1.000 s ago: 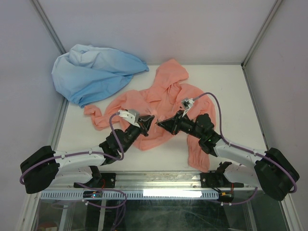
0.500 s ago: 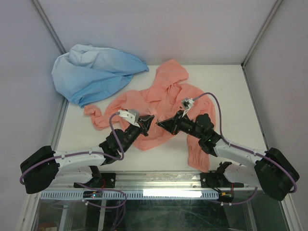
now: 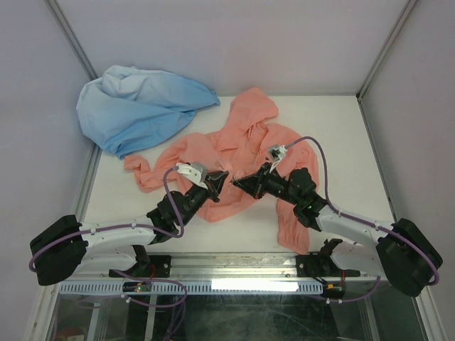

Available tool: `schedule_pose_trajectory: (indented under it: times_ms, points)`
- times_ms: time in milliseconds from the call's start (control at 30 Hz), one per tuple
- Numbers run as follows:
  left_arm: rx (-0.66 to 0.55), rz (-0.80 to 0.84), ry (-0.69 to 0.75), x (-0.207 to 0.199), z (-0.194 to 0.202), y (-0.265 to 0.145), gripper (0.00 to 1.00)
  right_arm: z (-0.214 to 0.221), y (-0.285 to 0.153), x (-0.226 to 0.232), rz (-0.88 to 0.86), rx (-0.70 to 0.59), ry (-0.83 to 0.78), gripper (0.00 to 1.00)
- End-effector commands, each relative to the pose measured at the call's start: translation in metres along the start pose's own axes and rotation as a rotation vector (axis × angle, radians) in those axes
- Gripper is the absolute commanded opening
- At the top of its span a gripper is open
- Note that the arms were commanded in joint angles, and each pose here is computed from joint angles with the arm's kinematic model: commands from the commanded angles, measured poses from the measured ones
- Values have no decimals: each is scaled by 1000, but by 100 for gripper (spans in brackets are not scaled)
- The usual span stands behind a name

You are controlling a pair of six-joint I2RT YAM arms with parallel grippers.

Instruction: Zip up the jacket

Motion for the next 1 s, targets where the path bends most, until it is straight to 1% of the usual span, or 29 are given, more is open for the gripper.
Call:
schedule_pose_trajectory:
  times_ms: [0, 267, 467, 633, 800, 900, 933, 967]
  points:
    - [-34, 17, 12, -5, -12, 2, 0, -22, 2, 20, -50, -82, -27, 0]
    - [-17, 18, 42, -6, -6, -3, 0, -26, 3, 23, -31, -62, -23, 0]
    - [-21, 52, 66, -6, -6, -10, 0, -31, 3, 23, -28, -39, -55, 0]
    - [-38, 103, 51, -7, -8, -20, 0, -44, 7, 13, 41, -40, -36, 0]
    - [-8, 161, 84, -12, -6, -21, 0, -51, 12, 10, 88, -11, -14, 0]
    - [2, 144, 96, -10, -5, -19, 0, -53, 13, 10, 114, 12, 0, 0]
    - [3, 124, 98, -8, -4, -19, 0, -52, 12, 9, 113, 30, -6, 0]
    - [0, 111, 100, -6, -5, -19, 0, -35, 2, 21, -87, 218, -121, 0]
Point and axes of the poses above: each gripper's point midway between its finger pads, its own y axis out along the fingers, its own x axis along the line the jaws close on, z = x × y, the point moved 8 cm from there along -y, back along the fingers, and after that the axes turned 6 degrees about y, right-handed, at the moved point
